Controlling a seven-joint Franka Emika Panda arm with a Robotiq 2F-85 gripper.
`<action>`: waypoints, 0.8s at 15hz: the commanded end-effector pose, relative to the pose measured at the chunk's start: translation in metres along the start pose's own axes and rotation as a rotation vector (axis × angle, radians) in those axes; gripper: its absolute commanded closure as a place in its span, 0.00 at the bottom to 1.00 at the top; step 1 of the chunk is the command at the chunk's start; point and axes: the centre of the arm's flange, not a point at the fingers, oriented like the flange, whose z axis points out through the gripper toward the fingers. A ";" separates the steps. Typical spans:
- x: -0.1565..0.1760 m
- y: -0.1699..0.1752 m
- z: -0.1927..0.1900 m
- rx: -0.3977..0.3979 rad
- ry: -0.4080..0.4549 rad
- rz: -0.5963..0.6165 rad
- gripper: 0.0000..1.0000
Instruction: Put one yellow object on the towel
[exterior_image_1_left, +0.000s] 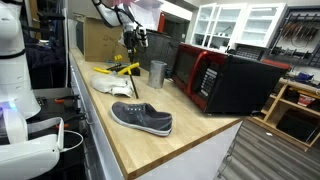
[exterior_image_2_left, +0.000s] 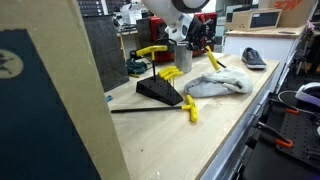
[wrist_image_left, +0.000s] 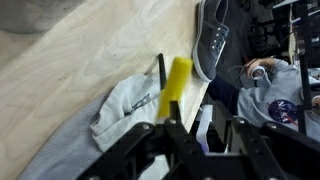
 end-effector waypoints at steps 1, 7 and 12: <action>-0.002 -0.019 -0.008 -0.045 0.017 0.016 0.28; -0.026 -0.035 -0.034 -0.173 0.187 0.147 0.00; -0.058 -0.058 -0.062 -0.312 0.291 0.318 0.00</action>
